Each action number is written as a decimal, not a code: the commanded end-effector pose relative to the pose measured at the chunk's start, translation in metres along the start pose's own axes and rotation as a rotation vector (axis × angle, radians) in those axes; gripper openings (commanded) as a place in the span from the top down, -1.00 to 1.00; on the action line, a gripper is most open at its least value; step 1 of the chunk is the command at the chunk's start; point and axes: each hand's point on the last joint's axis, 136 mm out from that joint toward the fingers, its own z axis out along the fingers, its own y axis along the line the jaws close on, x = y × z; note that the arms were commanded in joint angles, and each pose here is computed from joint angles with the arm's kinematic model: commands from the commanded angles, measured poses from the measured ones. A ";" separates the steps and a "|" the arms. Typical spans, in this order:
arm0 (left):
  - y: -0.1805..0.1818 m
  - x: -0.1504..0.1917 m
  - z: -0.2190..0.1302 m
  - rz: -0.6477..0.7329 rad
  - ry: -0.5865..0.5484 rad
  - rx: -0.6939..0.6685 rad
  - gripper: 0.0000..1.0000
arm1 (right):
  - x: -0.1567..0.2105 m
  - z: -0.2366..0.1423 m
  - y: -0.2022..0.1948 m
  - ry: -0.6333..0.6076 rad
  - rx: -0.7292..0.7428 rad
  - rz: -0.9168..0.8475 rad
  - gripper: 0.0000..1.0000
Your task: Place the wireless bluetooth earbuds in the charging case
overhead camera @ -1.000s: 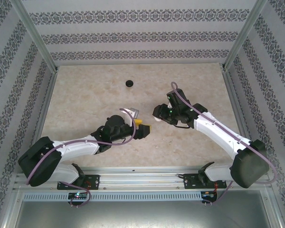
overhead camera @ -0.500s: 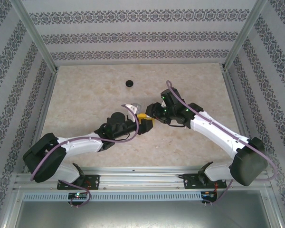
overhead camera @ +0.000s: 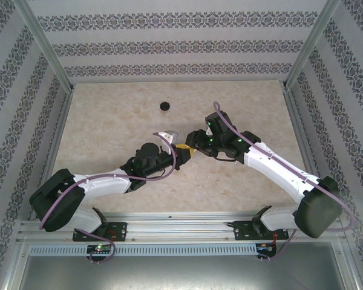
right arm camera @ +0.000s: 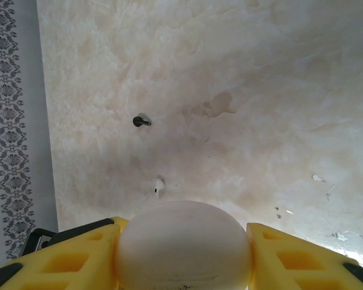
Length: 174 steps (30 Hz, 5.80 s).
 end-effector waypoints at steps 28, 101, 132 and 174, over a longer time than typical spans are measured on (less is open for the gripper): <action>-0.073 -0.100 -0.077 -0.166 -0.103 0.424 0.71 | -0.019 -0.117 0.104 -0.127 -0.674 -0.366 -0.34; -0.089 -0.092 -0.121 0.028 0.053 0.447 -0.31 | 0.034 -0.122 0.128 0.001 -0.742 -0.775 0.99; -0.091 -0.082 -0.102 -0.045 0.093 0.477 0.32 | 0.041 -0.109 0.130 0.008 -0.709 -0.774 0.99; -0.023 -0.044 -0.148 0.280 0.034 0.033 1.00 | 0.010 -0.067 0.094 0.077 -0.500 -0.476 -0.17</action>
